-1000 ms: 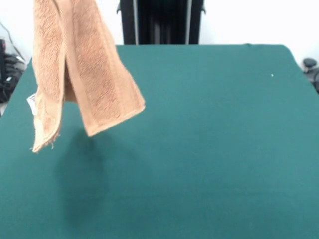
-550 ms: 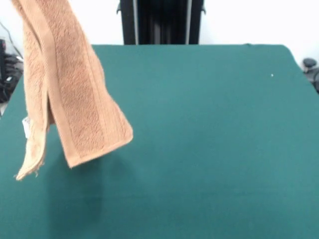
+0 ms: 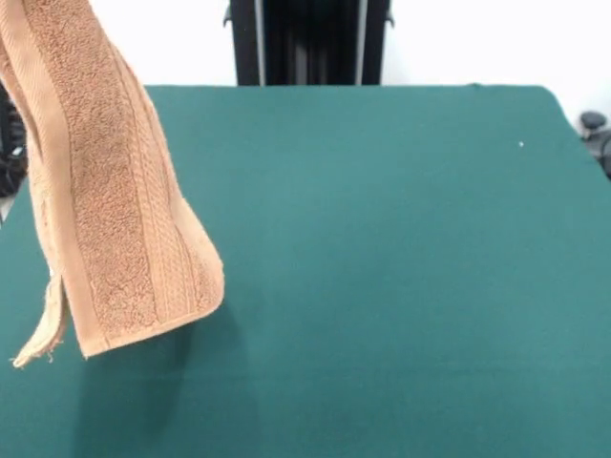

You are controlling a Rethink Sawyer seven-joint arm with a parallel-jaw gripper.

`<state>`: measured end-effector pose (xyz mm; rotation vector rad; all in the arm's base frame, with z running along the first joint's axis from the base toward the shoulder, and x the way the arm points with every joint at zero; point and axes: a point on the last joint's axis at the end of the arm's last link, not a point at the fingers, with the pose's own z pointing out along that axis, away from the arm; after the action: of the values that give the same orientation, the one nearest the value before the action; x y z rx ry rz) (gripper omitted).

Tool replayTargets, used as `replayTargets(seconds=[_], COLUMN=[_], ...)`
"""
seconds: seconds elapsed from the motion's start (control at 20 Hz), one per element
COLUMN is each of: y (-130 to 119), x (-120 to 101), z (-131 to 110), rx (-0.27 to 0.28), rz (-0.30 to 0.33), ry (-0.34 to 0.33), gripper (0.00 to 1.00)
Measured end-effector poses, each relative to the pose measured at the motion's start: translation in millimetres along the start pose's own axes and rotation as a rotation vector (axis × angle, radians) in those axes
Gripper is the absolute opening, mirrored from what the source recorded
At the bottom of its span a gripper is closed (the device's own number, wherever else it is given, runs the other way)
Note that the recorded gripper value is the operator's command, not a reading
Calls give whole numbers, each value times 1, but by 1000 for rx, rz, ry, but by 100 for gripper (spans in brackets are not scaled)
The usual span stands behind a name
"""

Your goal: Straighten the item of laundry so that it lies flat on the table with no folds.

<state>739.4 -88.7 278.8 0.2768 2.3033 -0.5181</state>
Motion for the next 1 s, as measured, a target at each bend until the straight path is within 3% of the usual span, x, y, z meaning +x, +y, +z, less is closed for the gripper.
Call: replayTargets(seconds=[0.7,1.0], y=[-14,2], x=[-18,-9], z=[10,-5], rx=[51,58], rz=[-9,-53], ry=[-69,-75], gripper=[0,0])
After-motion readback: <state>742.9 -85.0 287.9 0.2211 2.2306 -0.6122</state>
